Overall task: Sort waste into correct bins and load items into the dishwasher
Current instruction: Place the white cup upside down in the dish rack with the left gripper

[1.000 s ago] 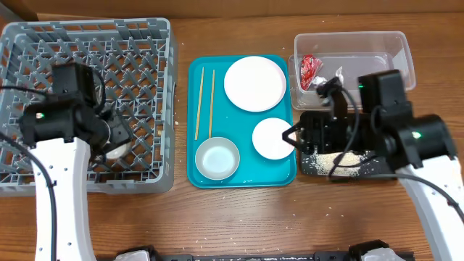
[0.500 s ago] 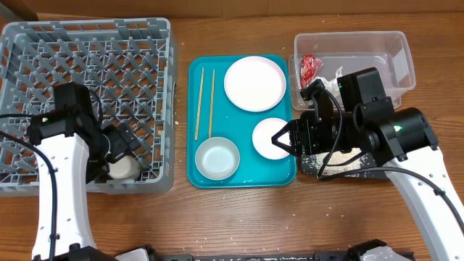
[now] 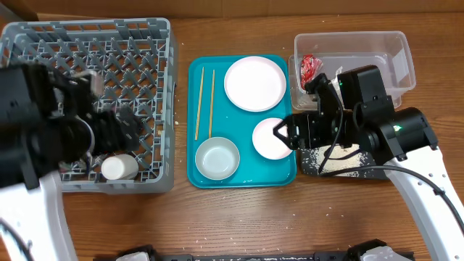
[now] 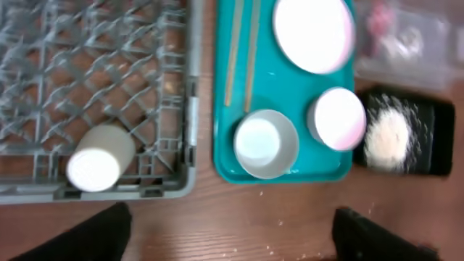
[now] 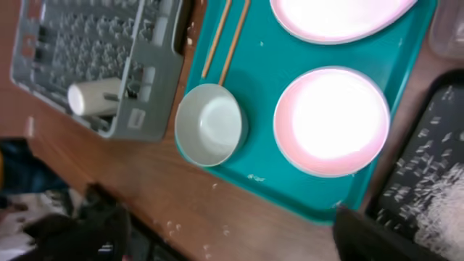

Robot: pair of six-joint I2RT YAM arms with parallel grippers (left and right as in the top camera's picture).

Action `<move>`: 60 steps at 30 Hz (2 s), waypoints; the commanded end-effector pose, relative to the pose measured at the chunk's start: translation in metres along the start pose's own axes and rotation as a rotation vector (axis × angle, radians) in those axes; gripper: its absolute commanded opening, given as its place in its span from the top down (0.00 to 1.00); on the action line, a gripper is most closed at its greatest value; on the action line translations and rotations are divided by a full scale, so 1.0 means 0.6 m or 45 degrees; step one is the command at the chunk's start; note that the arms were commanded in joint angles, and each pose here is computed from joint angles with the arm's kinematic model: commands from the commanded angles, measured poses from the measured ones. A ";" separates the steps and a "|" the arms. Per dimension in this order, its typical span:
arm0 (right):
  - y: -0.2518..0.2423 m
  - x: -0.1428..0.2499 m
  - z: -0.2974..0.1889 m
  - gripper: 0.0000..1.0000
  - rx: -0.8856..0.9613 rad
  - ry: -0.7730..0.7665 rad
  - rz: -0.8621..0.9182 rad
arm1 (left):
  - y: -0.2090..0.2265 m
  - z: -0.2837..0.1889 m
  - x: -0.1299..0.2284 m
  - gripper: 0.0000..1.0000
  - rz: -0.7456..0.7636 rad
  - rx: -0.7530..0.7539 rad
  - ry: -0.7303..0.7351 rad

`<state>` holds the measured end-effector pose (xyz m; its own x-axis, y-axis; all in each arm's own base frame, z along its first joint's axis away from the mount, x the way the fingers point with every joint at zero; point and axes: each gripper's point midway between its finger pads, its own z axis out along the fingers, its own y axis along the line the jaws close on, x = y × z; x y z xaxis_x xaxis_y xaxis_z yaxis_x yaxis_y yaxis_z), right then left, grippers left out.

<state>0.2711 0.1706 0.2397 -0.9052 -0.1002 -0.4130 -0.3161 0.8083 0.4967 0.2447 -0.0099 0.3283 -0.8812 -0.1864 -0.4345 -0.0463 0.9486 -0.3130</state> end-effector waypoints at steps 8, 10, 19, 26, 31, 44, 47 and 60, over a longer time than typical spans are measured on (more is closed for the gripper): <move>0.006 -0.031 -0.002 0.00 -0.002 -0.093 -0.054 | -0.060 -0.081 0.056 0.00 0.355 0.016 -0.179; 0.006 -0.030 -0.002 0.00 -0.002 -0.092 -0.053 | -0.061 -0.082 0.056 0.00 0.356 0.017 -0.185; 0.006 -0.030 -0.002 0.00 -0.002 -0.092 -0.053 | -0.059 -0.072 0.056 0.00 0.333 0.026 -0.141; 0.006 -0.030 -0.002 0.00 -0.001 -0.092 -0.053 | -0.057 -0.063 0.051 0.00 0.325 0.025 -0.115; 0.006 -0.030 -0.002 0.00 -0.001 -0.092 -0.054 | -0.055 -0.057 0.048 0.00 0.319 0.019 -0.097; 0.005 -0.031 -0.002 0.00 0.003 -0.093 -0.053 | -0.049 -0.033 0.036 0.00 0.300 0.019 -0.033; 0.005 -0.031 -0.002 0.00 0.003 -0.093 -0.053 | -0.047 -0.027 0.033 0.00 0.295 0.018 -0.016; -0.006 -0.059 -0.048 0.00 0.147 -0.298 -0.207 | -0.042 -0.005 0.025 0.00 0.277 0.017 0.042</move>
<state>0.2859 0.1696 0.2457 -0.8705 -0.0968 -0.4825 -0.3462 0.8173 0.4607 0.2287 -0.0353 0.3316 -0.8867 0.0090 -0.4622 0.1348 0.9614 -0.2399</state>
